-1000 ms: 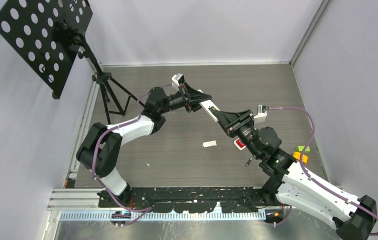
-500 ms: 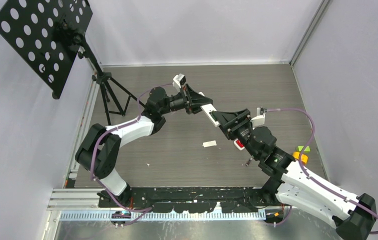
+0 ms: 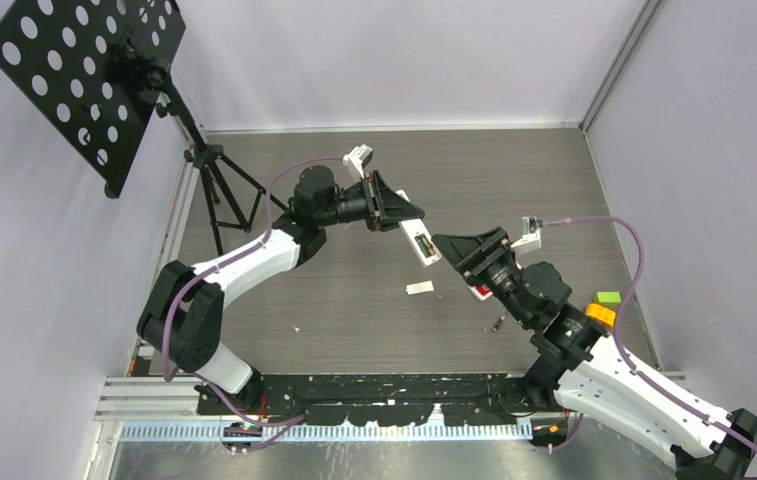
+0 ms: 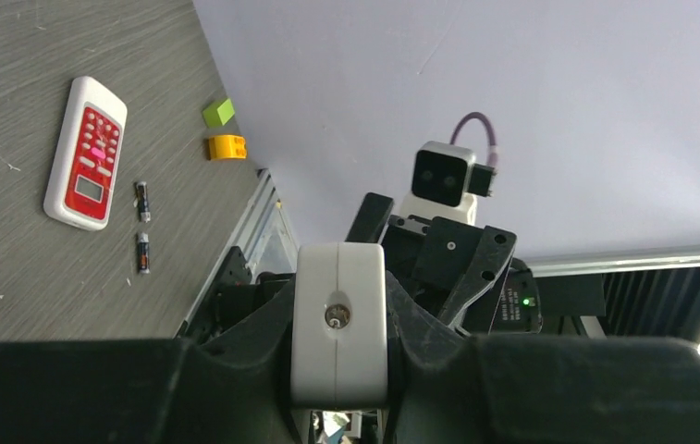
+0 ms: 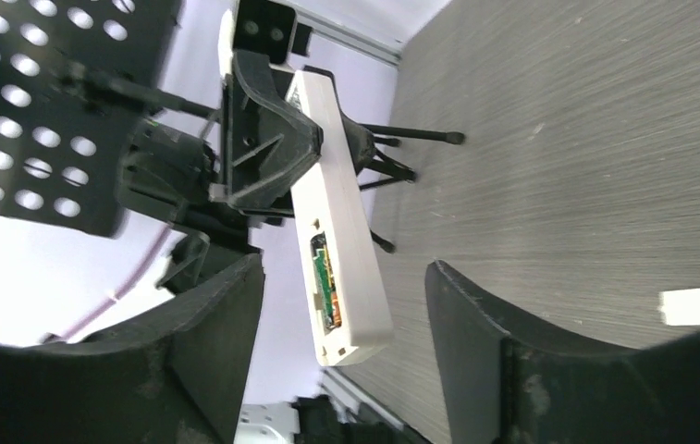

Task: Load the batteries into the remote control
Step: Adjust the battery in the remote control.

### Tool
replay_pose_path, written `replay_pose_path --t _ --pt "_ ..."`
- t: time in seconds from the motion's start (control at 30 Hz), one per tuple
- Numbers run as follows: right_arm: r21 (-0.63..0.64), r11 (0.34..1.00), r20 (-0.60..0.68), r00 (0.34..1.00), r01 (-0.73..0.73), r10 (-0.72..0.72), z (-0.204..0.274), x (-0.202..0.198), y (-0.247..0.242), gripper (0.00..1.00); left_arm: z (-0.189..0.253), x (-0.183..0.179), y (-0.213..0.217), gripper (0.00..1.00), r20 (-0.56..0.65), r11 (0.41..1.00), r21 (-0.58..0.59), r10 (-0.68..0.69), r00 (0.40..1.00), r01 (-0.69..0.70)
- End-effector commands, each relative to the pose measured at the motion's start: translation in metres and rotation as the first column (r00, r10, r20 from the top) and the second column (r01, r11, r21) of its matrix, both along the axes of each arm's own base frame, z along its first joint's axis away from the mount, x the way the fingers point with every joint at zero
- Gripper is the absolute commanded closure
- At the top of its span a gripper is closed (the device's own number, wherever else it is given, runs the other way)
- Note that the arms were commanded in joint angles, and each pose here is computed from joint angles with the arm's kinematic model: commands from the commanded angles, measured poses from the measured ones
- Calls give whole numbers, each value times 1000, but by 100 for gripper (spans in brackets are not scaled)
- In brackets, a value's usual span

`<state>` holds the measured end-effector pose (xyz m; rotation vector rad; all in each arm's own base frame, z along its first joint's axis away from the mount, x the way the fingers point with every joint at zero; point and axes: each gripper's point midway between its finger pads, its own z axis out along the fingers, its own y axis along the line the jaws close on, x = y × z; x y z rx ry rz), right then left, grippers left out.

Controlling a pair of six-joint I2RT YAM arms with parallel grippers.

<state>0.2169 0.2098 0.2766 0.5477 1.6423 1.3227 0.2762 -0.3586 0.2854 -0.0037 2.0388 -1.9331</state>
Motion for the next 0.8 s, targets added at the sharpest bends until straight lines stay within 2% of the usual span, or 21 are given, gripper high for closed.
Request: replay_pose_path --t 0.0,0.07,0.2,0.57,0.67,0.77 --pt "-190 982 78 996 -22 38 17 -3 -2 35 29 -10 3 100 109 999 -16 -36 993 38" --pt "-280 960 80 995 -29 53 19 -5 -4 44 30 -12 4 100 111 999 -18 -44 993 46" --pt "-356 932 98 989 -73 115 23 -9 1 50 31 -13 4 100 108 998 -20 -52 993 55" --pt "-433 893 42 987 -123 157 -1 -5 11 49 35 -15 3 100 114 997 -32 -66 991 70" --pt "-432 895 18 991 -109 130 -5 -1 10 67 36 -15 3 100 116 997 -33 -65 991 69" --pt "-438 891 -6 992 -116 126 -9 1 12 72 36 -14 3 100 118 997 -34 -64 991 68"
